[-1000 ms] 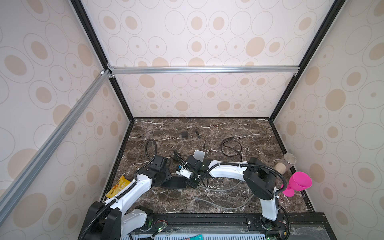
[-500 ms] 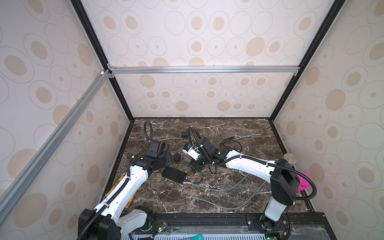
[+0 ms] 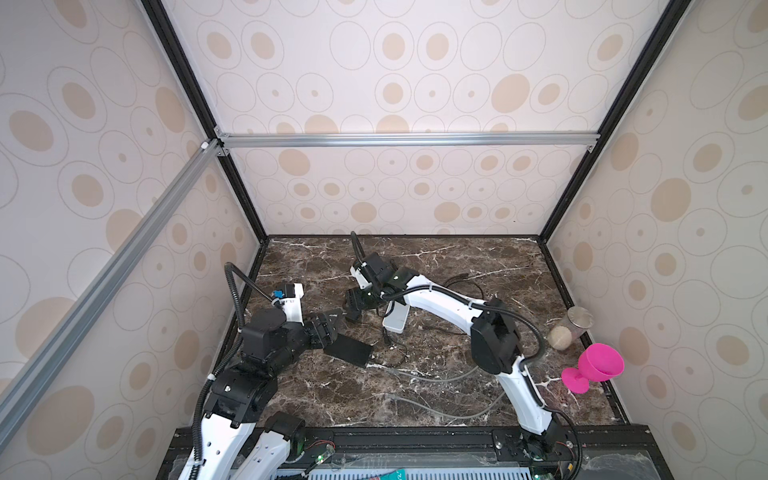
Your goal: Insert the plug into the switch port
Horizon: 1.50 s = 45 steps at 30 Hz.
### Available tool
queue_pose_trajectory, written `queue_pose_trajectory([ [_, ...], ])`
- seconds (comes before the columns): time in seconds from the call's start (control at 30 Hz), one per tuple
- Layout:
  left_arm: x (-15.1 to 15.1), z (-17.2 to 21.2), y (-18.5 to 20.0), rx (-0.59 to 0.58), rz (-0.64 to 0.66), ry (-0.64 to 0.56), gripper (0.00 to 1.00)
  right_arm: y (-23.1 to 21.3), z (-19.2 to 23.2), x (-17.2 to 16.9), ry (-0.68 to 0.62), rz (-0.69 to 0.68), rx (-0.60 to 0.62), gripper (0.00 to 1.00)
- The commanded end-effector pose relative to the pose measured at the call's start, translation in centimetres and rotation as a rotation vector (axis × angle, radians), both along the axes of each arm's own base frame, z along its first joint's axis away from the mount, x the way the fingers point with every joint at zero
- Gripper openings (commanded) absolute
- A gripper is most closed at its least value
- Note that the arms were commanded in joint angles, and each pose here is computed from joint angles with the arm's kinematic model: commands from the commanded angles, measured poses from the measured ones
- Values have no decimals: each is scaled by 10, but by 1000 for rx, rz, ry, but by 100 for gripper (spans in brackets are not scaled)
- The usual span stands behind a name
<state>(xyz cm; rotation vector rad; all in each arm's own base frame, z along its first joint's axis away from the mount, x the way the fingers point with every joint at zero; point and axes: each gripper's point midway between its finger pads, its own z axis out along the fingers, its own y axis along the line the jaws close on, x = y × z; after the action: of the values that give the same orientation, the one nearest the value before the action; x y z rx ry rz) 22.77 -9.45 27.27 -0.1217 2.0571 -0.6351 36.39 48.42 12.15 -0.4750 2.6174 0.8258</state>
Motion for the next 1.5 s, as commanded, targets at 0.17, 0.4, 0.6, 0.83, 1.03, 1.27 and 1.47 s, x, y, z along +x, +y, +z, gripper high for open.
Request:
queue_pose_trajectory([
  [0.17,38,-99,-2,128,34,308,90,-51,32,36,-20,-249,-86,68],
  [0.4,117,-146,-11,398,-31,478,86,-194,84,16,-125,-373,-86,68],
  [0.6,159,-189,-16,514,-71,589,79,-269,73,-61,-152,-357,-117,67],
  [0.83,184,-218,-21,566,-96,648,65,-320,65,-113,-193,-397,-145,68],
  [1.03,188,-235,-30,538,-126,695,58,-342,54,-133,-196,-384,-216,71],
  [1.27,173,-236,-32,503,-140,700,68,-349,46,-143,-175,-349,-256,72],
  [1.47,158,-241,-25,513,-137,707,72,-352,44,-148,-173,-358,-250,72],
])
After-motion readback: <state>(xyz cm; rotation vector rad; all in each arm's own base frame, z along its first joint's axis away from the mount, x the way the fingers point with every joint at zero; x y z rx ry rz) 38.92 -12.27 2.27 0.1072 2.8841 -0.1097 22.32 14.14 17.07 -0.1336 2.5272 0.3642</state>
